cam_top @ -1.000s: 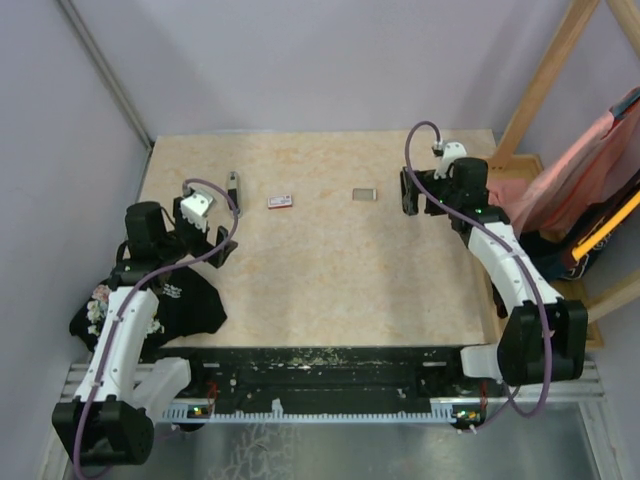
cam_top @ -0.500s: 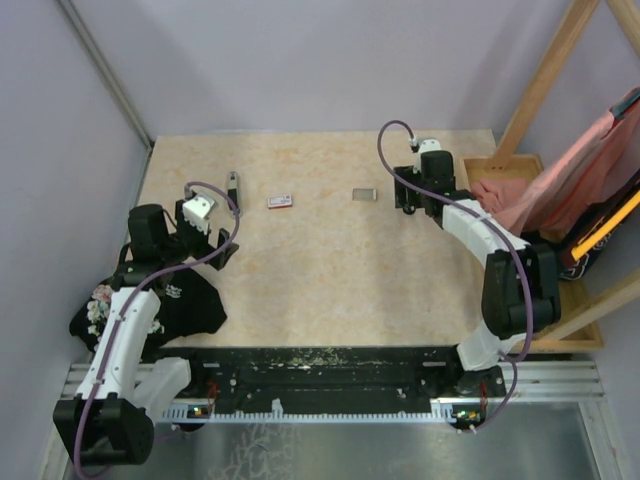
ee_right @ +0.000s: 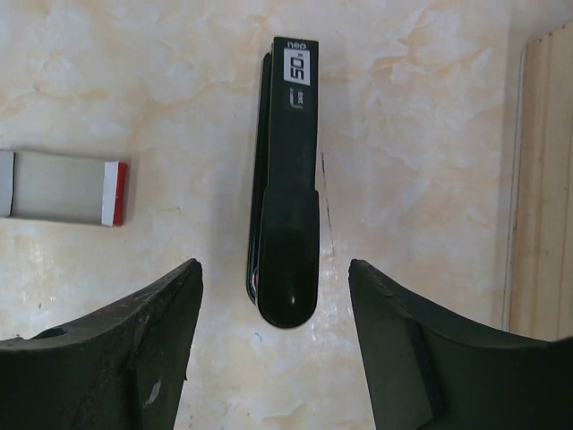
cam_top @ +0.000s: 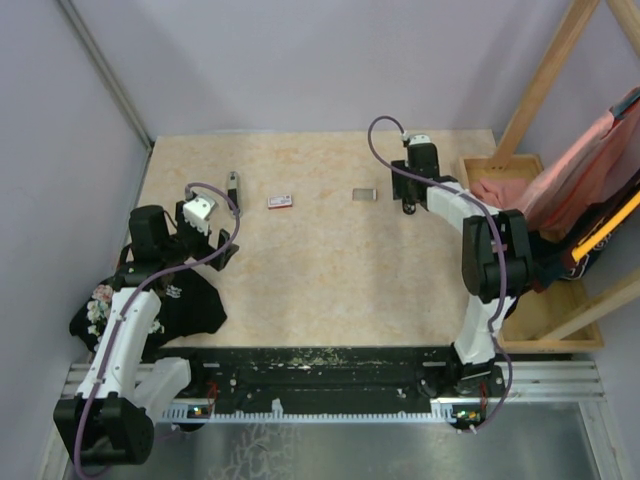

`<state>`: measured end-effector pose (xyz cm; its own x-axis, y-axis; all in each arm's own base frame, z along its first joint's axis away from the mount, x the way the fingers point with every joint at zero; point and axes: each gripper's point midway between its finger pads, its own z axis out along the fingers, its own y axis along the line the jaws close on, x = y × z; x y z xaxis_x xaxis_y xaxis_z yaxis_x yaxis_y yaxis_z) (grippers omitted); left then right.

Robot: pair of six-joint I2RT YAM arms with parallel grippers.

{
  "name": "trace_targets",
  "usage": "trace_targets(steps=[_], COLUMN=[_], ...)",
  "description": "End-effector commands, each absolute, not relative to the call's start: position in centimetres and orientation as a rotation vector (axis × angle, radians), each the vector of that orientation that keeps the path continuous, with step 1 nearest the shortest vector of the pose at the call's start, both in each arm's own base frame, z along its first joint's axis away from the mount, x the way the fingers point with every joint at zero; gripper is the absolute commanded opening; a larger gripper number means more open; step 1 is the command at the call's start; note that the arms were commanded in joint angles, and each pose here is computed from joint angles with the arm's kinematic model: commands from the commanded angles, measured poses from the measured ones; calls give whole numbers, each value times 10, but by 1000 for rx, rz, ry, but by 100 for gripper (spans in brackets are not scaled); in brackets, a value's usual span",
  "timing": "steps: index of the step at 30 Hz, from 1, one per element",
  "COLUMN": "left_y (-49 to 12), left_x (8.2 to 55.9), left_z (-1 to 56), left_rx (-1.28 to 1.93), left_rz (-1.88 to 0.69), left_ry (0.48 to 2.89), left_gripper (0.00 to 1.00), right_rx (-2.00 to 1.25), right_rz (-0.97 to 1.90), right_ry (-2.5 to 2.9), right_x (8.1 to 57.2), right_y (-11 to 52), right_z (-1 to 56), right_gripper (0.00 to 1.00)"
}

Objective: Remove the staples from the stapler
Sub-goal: Pick up the stapler from the center of the board.

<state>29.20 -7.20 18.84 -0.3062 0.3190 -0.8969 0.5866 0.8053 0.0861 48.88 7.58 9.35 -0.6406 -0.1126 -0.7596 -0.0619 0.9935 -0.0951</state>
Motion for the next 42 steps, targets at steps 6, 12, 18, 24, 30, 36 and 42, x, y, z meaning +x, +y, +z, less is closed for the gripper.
trace_targets(steps=[6,12,18,24,30,36,42], left_y=[-70,-69,-70,-69,-70,-70,-69], left_x=[296,296,296,297,296,296,296], left_z=[192,191,189,190,190,190,191], left_rx=[664,663,664,663,664,664,662], left_rz=[-302,-304,-309,-307,-308,-310,-308], left_ry=[1898,1902,1907,1906,1904,1902,1900], left_gripper=[100,100,100,100,100,100,100], right_rx=[-68,-69,-78,-86,-82,-86,-110], right_rz=[-131,-142,-130,-98,-96,-108,-123], right_ry=[2221,2243,2277,2308,2300,2270,2204], right_x=[526,529,525,521,520,520,517], right_y=[76,76,78,81,81,78,75], right_z=[107,96,82,74,78,89,119], right_gripper=[62,60,58,55,45,28,10])
